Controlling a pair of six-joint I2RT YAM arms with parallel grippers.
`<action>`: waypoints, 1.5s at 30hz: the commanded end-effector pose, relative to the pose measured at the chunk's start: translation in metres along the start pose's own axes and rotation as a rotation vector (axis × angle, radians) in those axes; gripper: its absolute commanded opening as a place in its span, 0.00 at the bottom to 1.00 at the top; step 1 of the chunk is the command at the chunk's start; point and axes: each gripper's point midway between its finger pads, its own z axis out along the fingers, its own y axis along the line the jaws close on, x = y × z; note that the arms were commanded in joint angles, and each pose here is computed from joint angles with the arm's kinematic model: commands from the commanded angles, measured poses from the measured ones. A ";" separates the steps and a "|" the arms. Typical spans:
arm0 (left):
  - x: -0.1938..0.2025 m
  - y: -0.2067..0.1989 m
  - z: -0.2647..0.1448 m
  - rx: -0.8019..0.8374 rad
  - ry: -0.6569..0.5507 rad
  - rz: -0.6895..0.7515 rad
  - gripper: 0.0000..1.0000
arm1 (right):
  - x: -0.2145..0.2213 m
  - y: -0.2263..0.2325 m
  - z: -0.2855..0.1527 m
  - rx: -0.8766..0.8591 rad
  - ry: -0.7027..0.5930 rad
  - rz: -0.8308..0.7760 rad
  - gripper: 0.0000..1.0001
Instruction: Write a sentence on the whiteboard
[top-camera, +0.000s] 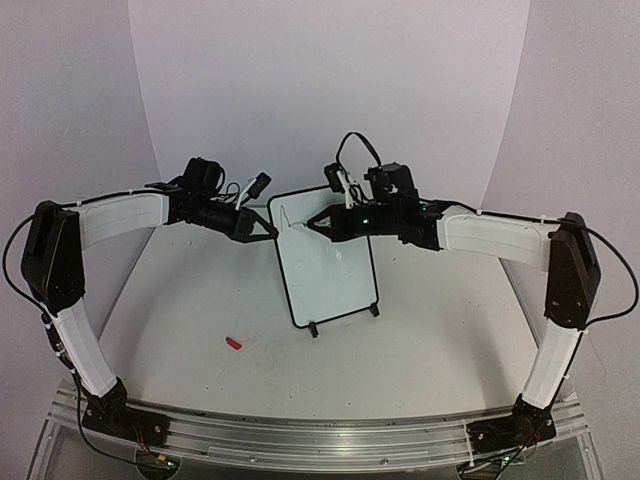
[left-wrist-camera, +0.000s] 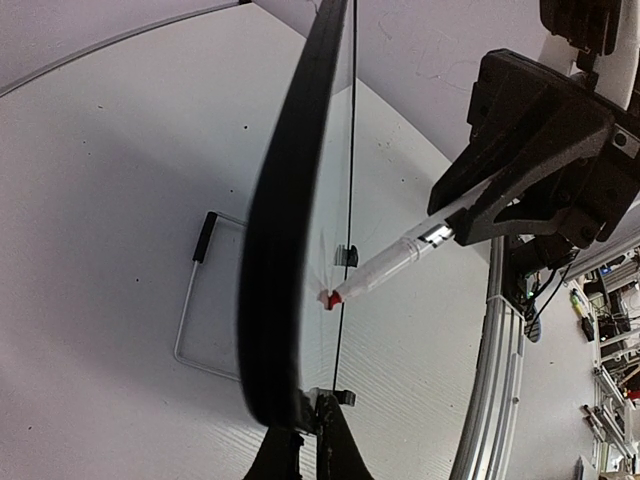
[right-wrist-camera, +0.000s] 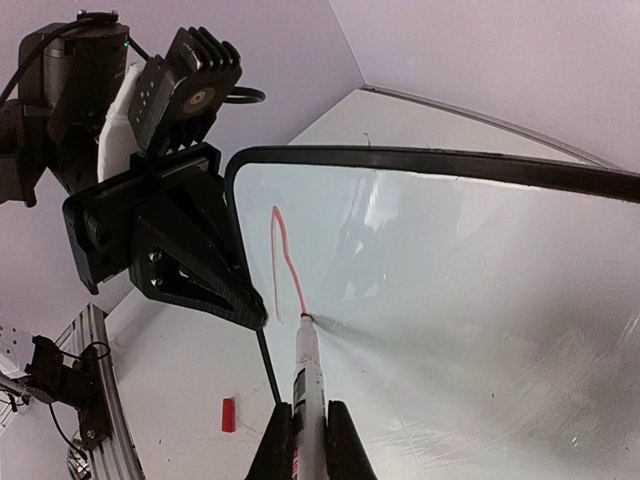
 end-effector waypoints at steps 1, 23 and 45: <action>-0.001 -0.015 0.001 0.007 0.012 0.080 0.00 | -0.028 -0.002 -0.015 0.054 -0.077 -0.008 0.00; 0.000 -0.016 0.003 0.011 0.019 0.081 0.00 | -0.075 0.012 -0.023 0.032 -0.198 -0.049 0.00; 0.001 -0.015 0.003 0.003 0.022 0.081 0.00 | -0.034 0.007 -0.027 0.008 -0.154 -0.011 0.00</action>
